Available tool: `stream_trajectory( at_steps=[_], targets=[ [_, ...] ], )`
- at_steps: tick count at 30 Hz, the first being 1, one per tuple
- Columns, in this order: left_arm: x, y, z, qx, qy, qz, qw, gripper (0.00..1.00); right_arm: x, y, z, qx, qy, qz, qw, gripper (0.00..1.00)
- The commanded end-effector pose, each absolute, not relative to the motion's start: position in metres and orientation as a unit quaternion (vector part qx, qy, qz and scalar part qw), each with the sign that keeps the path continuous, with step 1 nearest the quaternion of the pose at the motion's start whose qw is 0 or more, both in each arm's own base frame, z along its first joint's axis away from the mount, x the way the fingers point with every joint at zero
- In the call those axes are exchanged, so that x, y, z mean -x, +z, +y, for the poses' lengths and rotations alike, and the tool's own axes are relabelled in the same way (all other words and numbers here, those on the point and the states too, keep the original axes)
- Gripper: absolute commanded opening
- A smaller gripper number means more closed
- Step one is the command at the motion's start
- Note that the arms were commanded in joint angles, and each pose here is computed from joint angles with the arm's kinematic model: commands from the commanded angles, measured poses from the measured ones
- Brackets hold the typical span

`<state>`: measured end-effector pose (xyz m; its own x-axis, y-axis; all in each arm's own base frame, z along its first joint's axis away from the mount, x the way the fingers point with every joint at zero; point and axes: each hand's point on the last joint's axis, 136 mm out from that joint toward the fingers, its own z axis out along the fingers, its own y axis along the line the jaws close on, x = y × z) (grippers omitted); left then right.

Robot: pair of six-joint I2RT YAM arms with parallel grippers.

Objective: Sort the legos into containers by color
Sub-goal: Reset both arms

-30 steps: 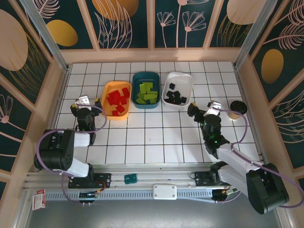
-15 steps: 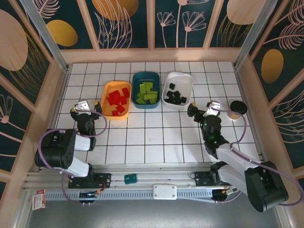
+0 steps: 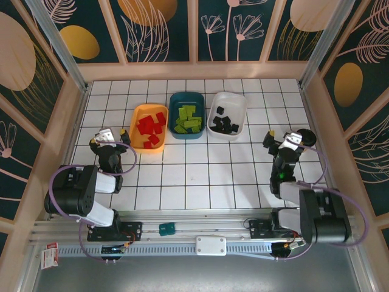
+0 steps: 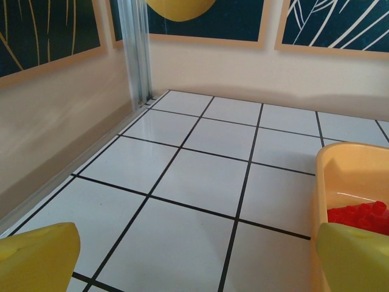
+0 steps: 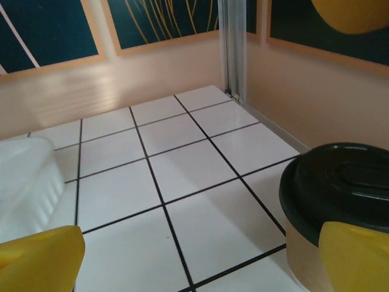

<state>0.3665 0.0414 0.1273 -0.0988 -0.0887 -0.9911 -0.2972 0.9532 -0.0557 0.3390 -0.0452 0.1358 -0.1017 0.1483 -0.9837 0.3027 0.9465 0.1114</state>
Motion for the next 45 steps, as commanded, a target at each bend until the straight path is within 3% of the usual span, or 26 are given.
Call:
stream_trajectory(
  at_steps=[1, 7, 45],
  targets=[
    [-0.366, 0.138, 0.043, 0.143, 0.073, 0.719, 0.676, 0.99, -0.353, 0.158, -0.03, -0.11, -0.018, 0.701, 0.704, 0.99],
    [-0.366, 0.138, 0.043, 0.143, 0.073, 0.719, 0.676, 0.99, -0.368, 0.13, -0.019, -0.079, 0.006, 0.729, 0.679, 0.99],
    [-0.366, 0.138, 0.043, 0.143, 0.074, 0.72, 0.675, 0.99, -0.371, 0.13, -0.021, -0.081, 0.01, 0.73, 0.679, 0.99]
  ],
)
